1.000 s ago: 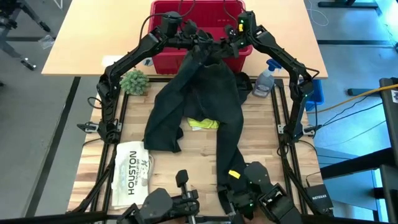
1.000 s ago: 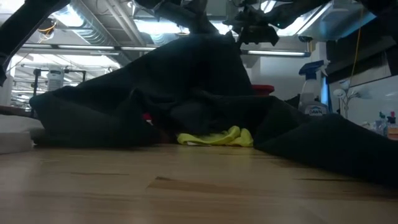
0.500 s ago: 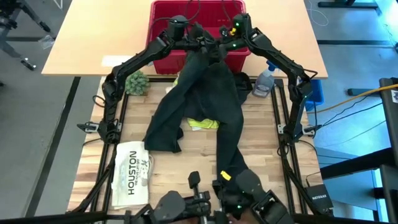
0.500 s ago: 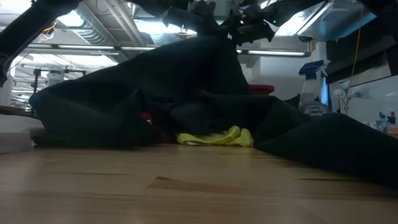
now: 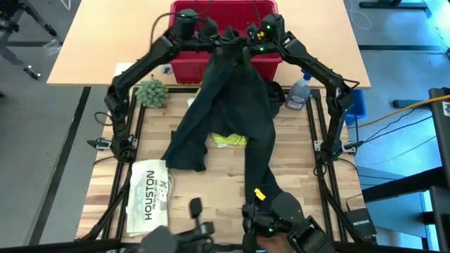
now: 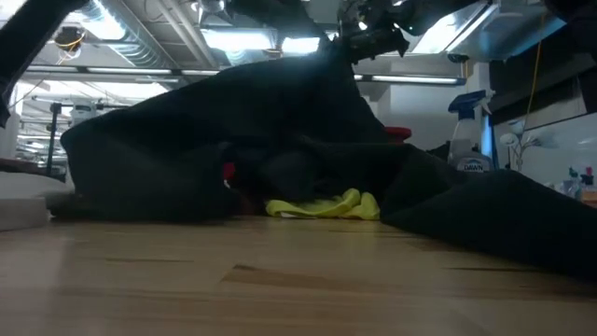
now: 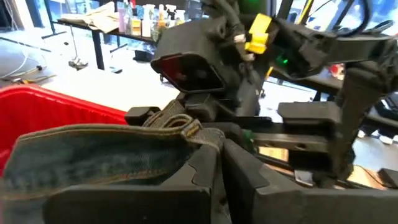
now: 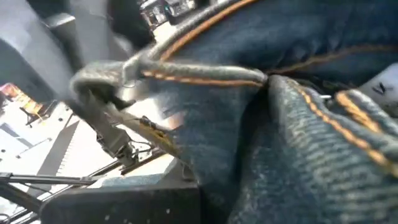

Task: Fold laundry
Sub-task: Fold the black jean

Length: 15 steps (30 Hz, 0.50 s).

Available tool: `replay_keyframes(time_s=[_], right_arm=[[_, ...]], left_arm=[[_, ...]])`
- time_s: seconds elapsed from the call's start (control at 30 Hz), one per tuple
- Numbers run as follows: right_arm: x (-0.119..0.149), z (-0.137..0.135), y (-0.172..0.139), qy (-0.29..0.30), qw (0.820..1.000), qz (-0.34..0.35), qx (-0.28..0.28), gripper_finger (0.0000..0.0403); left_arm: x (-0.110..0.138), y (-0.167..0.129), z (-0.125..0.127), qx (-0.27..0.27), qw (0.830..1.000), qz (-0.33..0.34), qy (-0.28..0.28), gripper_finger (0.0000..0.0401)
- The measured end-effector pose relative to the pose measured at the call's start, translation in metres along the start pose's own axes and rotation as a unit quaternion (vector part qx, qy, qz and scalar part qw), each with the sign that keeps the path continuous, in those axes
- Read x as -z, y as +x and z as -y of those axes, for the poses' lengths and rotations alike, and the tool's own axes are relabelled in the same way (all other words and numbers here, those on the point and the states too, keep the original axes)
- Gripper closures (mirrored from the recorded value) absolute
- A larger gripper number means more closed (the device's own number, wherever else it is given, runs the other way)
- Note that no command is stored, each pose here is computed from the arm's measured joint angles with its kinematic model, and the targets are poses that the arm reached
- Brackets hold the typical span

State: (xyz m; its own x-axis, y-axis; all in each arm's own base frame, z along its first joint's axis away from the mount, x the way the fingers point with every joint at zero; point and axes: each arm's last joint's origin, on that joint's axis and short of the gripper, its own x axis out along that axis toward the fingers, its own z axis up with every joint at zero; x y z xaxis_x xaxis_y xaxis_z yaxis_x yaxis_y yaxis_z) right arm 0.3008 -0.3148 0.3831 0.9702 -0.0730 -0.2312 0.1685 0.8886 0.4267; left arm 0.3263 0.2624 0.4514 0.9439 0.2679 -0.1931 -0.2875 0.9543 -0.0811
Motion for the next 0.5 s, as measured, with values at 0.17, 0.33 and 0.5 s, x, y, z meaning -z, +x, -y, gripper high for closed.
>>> replay_keyframes(time_s=[0.17, 0.33, 0.5], right_arm=[[-0.002, 0.002, -0.001, 0.005, 1.000, 0.002, -0.010, 0.0376], [-0.018, -0.013, -0.007, -0.018, 0.998, 0.013, -0.055, 0.0376], [-0.056, -0.052, -0.034, -0.079, 0.992, 0.059, -0.084, 0.0376]], left_arm=[[-0.030, -0.047, 0.021, 0.005, 0.998, 0.032, 0.049, 0.0380], [-0.037, -0.085, 0.038, 0.000, 0.997, -0.001, 0.078, 0.0380], [-0.033, -0.134, 0.056, -0.009, 0.994, -0.079, 0.068, 0.0380]])
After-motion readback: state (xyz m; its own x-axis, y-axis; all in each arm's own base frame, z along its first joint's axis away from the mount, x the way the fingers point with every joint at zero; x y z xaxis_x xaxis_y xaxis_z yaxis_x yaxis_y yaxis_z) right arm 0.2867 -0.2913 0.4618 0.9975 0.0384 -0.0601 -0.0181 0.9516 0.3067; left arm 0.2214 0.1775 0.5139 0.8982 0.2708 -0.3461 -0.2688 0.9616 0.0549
